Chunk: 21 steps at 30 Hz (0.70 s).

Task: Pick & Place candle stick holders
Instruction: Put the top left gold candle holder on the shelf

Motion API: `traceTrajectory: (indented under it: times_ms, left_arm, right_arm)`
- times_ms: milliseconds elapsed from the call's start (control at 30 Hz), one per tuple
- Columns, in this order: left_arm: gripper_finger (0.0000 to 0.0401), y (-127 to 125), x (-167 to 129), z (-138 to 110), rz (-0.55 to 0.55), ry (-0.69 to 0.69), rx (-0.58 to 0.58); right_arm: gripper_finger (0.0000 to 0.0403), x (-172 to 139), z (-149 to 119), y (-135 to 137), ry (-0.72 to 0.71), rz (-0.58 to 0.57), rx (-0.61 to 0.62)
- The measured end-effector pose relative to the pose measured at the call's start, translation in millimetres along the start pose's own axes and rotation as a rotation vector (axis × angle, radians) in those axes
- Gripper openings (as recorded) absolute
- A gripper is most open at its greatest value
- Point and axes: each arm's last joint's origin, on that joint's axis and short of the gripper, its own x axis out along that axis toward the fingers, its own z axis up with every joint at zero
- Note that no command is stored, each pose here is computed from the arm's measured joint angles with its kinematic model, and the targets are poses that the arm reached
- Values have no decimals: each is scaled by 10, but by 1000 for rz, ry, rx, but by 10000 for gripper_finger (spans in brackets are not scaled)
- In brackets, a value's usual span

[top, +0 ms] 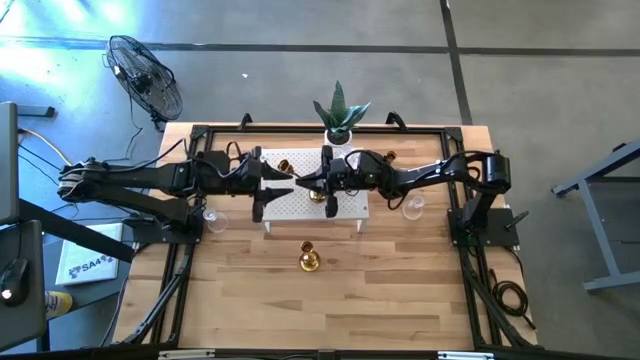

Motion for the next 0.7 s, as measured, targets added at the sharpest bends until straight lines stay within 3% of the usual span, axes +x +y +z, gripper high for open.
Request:
traceTrajectory:
  times_ms: [267, 700]
  left_arm:
    - [163, 9, 77, 56, 60, -74, 10]
    - [163, 15, 222, -48, 125, -14, 47]
  right_arm:
    - [2, 16, 8, 67, -9, 24, -11]
    - [2, 19, 6, 83, -7, 46, -17]
